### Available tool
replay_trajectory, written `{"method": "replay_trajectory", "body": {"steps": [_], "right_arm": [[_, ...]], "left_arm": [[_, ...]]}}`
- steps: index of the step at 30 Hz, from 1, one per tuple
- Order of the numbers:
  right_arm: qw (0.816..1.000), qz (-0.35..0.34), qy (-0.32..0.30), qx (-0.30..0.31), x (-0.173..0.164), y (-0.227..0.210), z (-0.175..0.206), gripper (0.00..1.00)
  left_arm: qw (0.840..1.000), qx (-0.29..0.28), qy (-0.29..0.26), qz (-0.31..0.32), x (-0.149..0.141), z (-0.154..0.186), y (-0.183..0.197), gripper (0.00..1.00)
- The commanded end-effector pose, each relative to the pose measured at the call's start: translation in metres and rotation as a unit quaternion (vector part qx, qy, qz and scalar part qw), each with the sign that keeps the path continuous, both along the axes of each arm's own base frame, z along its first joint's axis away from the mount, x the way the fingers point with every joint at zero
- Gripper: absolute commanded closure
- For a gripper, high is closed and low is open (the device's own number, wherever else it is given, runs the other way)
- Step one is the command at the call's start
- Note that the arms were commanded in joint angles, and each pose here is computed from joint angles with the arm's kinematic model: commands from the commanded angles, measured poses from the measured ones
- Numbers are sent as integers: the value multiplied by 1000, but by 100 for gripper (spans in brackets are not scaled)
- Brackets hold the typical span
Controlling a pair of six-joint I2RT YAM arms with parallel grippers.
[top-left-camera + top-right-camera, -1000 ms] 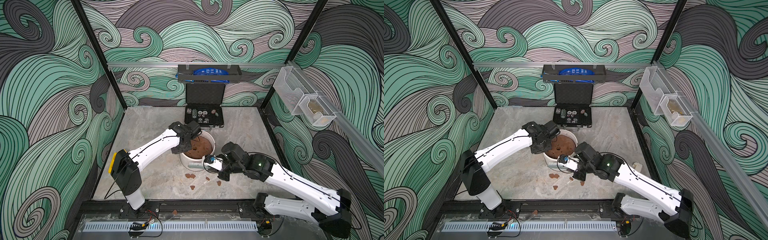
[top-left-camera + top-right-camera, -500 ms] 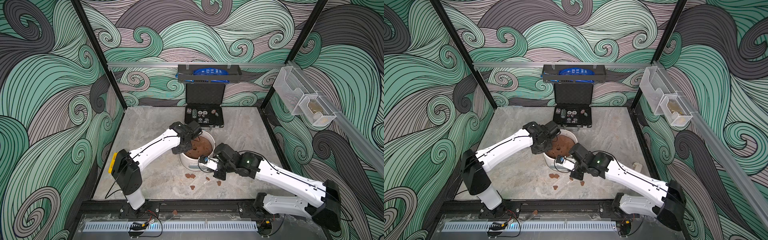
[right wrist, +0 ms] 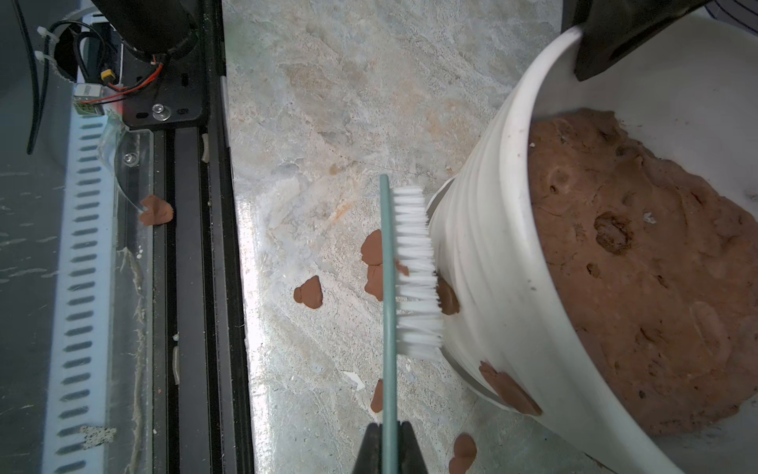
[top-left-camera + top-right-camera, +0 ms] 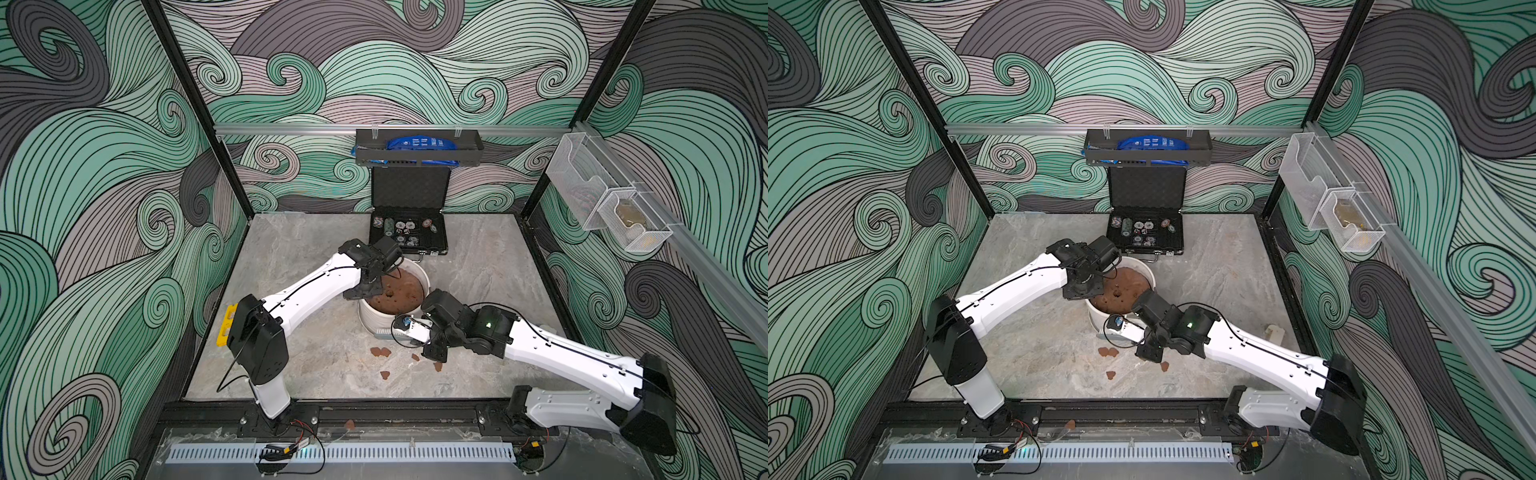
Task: Scrub the dried mud off the ceramic pot
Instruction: Brush off the soil from the pot.
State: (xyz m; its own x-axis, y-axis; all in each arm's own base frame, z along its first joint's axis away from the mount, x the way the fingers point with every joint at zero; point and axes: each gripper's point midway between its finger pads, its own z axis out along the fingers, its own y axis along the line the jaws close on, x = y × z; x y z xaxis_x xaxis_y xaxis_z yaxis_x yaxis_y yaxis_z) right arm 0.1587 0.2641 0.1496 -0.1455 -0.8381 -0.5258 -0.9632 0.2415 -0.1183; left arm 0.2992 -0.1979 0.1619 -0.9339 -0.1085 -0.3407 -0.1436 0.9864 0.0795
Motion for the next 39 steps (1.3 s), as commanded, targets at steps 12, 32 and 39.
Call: {"method": "replay_trajectory", "body": {"steps": [12,32,39], "right_arm": [[996,-72,-14,-44,16,-2,-14,100],[997,23,-8,-80,-15,-9,-18,100],[999,17,-39,-17,-5,3,15,100]], "left_arm": [[992,26,20,-121,21,-16,-5,100],[987,15,31,-159,26,-20,-5,100],[981,18,36,-192,29,-23,-4,100]]}}
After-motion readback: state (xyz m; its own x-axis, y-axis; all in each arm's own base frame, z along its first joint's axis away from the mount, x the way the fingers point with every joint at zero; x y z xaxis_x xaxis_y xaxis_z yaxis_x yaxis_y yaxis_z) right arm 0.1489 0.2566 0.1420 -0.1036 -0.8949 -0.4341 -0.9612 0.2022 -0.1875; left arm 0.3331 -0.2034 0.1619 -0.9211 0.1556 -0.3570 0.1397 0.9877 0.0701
